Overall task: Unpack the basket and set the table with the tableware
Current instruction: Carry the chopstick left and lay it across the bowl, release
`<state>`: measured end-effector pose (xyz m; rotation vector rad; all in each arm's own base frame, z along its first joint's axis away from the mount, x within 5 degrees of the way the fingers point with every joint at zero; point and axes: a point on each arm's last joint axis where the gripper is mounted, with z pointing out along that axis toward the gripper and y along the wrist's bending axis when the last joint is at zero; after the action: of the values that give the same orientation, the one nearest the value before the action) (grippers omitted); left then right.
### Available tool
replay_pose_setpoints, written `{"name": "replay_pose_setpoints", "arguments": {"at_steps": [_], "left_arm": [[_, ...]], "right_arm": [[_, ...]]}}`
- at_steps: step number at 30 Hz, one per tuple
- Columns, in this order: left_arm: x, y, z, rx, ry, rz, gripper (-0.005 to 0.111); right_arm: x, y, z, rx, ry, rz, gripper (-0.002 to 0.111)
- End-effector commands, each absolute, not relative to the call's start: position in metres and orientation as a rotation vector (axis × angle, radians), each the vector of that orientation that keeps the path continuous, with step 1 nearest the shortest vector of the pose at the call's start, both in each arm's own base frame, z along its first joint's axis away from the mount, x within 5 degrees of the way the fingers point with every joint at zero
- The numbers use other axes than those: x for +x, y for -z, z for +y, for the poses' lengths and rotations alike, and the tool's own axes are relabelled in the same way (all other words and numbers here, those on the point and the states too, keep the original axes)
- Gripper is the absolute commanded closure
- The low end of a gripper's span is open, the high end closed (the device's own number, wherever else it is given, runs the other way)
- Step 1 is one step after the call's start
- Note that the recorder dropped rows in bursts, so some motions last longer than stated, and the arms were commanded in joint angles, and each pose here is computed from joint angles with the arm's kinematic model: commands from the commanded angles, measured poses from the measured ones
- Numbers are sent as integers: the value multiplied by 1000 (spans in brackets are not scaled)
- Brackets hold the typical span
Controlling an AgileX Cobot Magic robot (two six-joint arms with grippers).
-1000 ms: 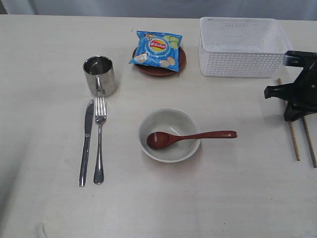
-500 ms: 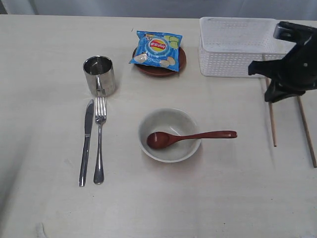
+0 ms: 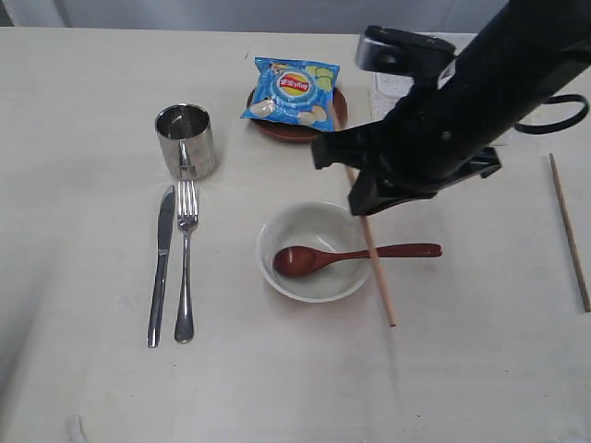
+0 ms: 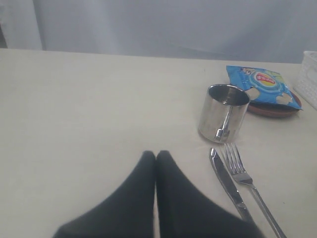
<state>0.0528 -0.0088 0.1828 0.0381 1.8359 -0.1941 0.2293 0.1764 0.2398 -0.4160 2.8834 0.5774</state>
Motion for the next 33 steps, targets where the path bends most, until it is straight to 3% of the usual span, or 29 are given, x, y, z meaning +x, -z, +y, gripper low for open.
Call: {"name": "replay_pose_setpoints", "arguments": {"at_steps": [1, 17, 33], "left_arm": [[53, -182, -9, 46, 195, 1834, 107], [53, -182, -9, 46, 195, 1834, 107], [53, -182, -9, 46, 195, 1834, 107]], "right_arm": [[215, -238, 209, -468, -667, 2833, 109], [226, -194, 225, -321, -541, 2927, 109], [225, -187, 221, -298, -461, 2986, 108]]}}
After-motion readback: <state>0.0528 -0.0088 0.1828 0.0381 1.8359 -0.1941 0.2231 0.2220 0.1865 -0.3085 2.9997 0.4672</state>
